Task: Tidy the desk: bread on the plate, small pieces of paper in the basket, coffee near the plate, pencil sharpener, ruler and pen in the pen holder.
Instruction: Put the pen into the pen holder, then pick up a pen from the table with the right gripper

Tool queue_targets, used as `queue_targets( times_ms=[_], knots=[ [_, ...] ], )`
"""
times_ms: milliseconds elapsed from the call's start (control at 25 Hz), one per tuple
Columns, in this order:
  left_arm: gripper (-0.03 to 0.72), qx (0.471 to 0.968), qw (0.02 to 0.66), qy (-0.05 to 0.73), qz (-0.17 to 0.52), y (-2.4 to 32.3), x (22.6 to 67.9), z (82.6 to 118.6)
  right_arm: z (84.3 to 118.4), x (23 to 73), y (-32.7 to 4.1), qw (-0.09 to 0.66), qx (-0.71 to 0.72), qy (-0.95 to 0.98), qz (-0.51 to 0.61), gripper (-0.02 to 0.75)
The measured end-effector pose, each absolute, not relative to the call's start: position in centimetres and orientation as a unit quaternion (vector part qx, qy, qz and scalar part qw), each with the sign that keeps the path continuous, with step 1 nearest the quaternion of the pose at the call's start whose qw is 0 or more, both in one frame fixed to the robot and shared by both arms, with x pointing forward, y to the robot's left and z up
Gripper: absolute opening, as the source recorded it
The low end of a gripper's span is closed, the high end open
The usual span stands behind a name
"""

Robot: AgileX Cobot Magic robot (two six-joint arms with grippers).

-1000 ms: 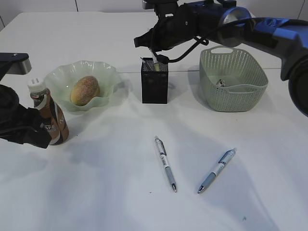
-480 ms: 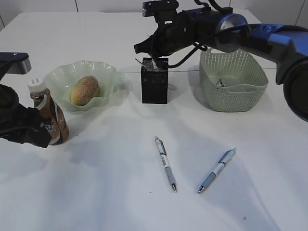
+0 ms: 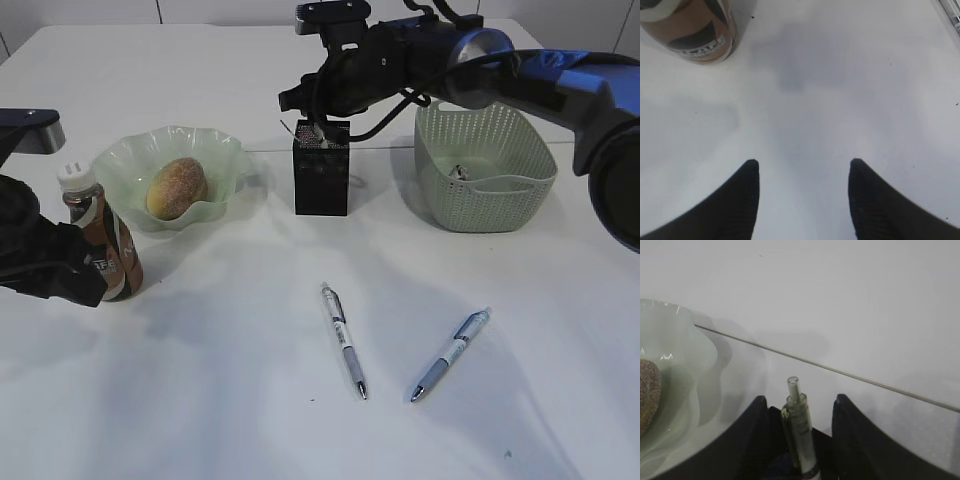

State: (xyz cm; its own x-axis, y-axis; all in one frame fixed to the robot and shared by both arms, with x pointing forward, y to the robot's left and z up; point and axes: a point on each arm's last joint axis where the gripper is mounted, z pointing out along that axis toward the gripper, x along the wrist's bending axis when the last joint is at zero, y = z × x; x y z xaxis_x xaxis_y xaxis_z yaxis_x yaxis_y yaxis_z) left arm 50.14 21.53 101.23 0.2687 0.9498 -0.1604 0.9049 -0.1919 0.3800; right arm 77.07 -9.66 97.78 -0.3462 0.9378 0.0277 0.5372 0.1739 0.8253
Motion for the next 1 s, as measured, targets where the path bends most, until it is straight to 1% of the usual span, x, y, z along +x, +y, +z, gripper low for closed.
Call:
queue_targets(
  times_ms=[240, 360, 480, 520, 680, 720, 800, 960, 1000],
  knots=[
    [0.400, 0.770, 0.204, 0.602, 0.055, 21.5, 50.1, 101.2, 99.5, 76.8, -9.8, 0.264, 0.507, 0.716, 0.400, 0.351],
    [0.400, 0.770, 0.204, 0.602, 0.055, 21.5, 50.1, 101.2, 102.1, 76.2, -10.0, 0.273, 0.502, 0.709, 0.413, 0.352],
    [0.400, 0.770, 0.204, 0.602, 0.055, 21.5, 50.1, 101.2, 103.3, 75.6, -10.2, 0.267, 0.503, 0.719, 0.399, 0.352],
    [0.400, 0.770, 0.204, 0.602, 0.055, 21.5, 50.1, 101.2, 104.2, 75.1, -10.4, 0.263, 0.505, 0.722, 0.394, 0.352],
    [0.400, 0.770, 0.204, 0.602, 0.055, 21.5, 50.1, 101.2, 105.9, 74.0, -10.8, 0.250, 0.511, 0.732, 0.375, 0.352],
    [0.400, 0.770, 0.204, 0.602, 0.055, 21.5, 50.1, 101.2, 106.9, 73.2, -11.1, 0.240, 0.515, 0.740, 0.360, 0.352],
    [0.400, 0.770, 0.204, 0.602, 0.055, 21.5, 50.1, 101.2, 107.8, 72.3, -11.4, 0.227, 0.521, 0.749, 0.341, 0.352],
    [0.400, 0.770, 0.204, 0.602, 0.055, 21.5, 50.1, 101.2, 108.1, 71.0, -11.9, 0.194, 0.534, 0.768, 0.296, 0.353],
    [0.400, 0.770, 0.204, 0.602, 0.055, 21.5, 50.1, 101.2, 108.0, 70.4, -12.1, 0.175, 0.540, 0.778, 0.270, 0.353]
  ],
)
